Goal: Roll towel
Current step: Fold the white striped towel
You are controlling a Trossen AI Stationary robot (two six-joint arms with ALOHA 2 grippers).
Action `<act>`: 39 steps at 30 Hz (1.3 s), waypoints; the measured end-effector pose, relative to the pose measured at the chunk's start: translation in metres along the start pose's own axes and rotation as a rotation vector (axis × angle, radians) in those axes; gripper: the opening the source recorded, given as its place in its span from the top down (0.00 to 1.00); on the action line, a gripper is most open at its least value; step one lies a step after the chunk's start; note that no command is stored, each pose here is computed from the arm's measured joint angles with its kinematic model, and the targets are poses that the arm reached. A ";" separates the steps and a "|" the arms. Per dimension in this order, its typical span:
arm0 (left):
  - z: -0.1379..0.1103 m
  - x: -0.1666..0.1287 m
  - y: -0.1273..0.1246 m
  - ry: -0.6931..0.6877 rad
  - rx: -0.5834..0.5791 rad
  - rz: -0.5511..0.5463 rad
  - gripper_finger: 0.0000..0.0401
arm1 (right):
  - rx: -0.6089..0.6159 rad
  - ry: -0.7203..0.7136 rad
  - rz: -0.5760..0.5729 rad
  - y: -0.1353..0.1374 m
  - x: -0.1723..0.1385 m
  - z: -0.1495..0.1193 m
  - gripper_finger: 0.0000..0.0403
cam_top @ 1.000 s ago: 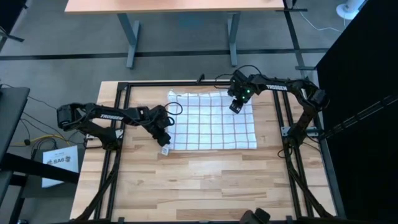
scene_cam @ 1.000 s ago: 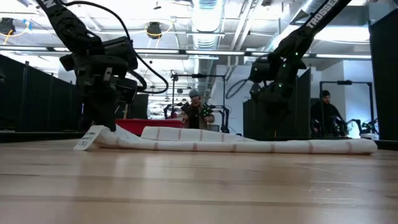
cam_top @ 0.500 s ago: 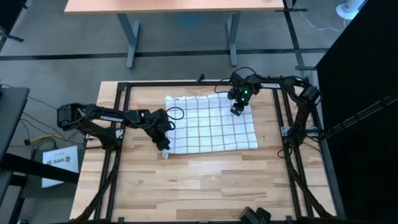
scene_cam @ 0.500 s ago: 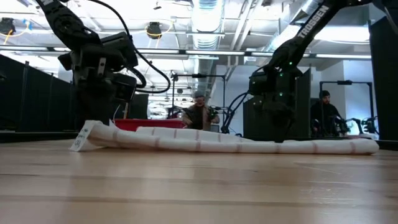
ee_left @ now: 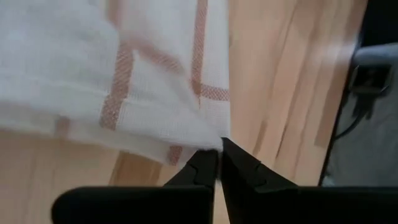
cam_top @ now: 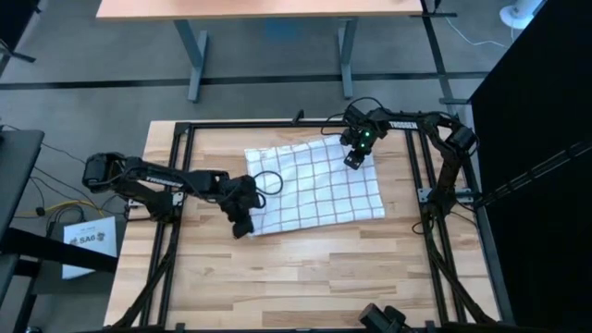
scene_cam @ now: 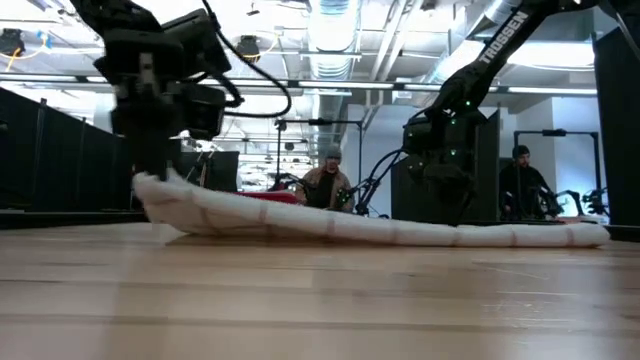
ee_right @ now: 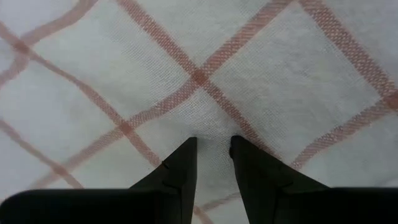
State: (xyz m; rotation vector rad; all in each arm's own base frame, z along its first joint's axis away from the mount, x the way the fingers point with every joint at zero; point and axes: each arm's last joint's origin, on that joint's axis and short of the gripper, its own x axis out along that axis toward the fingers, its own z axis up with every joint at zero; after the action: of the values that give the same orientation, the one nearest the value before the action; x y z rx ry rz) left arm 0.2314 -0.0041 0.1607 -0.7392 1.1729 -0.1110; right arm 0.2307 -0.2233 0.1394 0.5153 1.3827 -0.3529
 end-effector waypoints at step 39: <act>-0.002 -0.031 0.014 -0.100 -0.072 0.154 0.89 | -0.070 0.020 0.005 0.002 0.000 -0.002 0.77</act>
State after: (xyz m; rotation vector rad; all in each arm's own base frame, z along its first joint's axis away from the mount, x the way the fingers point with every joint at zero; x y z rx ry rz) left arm 0.2127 0.0200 0.1771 -0.7073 1.1388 0.0958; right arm 0.2301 -0.2210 0.1392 0.4662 1.4078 -0.2950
